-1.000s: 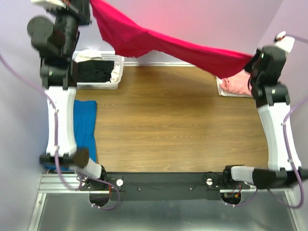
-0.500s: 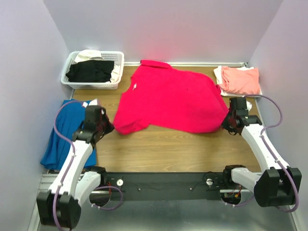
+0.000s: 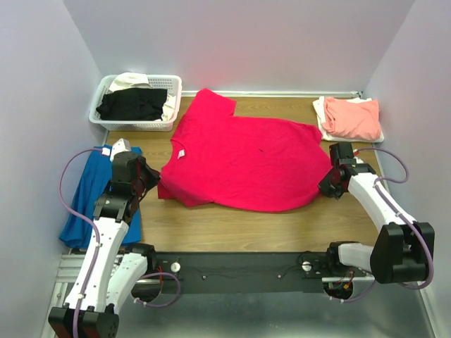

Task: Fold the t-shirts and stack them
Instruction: Flatten out the tshirt

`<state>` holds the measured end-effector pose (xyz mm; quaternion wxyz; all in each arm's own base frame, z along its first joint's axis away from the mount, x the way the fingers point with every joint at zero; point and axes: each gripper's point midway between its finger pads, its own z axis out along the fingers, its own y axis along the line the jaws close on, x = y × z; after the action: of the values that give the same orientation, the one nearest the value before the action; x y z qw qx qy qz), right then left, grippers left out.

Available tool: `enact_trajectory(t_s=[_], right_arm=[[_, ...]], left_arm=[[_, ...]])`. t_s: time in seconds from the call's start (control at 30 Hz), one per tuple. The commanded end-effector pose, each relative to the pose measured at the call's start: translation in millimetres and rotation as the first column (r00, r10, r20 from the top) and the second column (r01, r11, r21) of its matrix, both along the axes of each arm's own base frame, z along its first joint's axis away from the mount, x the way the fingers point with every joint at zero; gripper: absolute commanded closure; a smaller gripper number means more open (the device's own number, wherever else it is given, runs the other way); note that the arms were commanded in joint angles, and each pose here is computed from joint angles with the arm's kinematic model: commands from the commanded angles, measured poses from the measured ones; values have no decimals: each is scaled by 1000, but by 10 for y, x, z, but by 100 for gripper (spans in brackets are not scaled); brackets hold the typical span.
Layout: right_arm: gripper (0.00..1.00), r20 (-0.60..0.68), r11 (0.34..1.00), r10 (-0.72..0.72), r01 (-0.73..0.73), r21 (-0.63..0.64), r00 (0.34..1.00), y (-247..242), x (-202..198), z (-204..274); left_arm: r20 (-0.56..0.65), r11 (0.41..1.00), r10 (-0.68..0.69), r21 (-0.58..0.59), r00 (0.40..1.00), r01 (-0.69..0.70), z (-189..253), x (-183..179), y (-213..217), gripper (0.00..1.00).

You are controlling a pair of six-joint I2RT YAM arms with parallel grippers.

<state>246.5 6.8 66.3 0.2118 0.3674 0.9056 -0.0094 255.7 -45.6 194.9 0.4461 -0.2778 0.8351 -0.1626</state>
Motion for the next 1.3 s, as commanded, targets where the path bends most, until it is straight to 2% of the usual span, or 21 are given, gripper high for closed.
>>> enact_trajectory(t_s=[0.0,0.1,0.37,0.63,0.8,0.83,0.93,1.03,1.27], right_arm=[[99,-44,996,-77,79,31,996,24,-211,-62],[99,-43,993,-115,116,24,992,-2,-267,-49],[99,55,982,-186,187,-7,981,-119,-284,190],[99,51,973,-226,228,-34,973,-185,-317,205],[99,65,974,-226,227,-14,972,-156,-307,264],[99,70,979,-201,200,23,977,-81,-271,335],[99,21,986,-100,97,136,995,177,-323,463],[99,-44,983,-45,52,177,998,280,-478,505],[99,-182,982,-17,51,184,983,308,-746,380]], left_arm=[[4,999,40,13,999,-41,23,17,67,100],[11,999,46,29,999,-46,37,42,92,100],[5,997,61,51,998,-62,21,262,111,100],[34,996,42,80,999,-44,92,593,82,100],[31,994,43,100,999,-46,83,793,83,100],[31,994,45,103,999,-48,83,822,85,100],[43,992,43,120,998,-48,107,977,88,100],[50,989,52,136,997,-58,140,1118,103,100],[23,990,33,137,999,-36,-19,1272,39,100]])
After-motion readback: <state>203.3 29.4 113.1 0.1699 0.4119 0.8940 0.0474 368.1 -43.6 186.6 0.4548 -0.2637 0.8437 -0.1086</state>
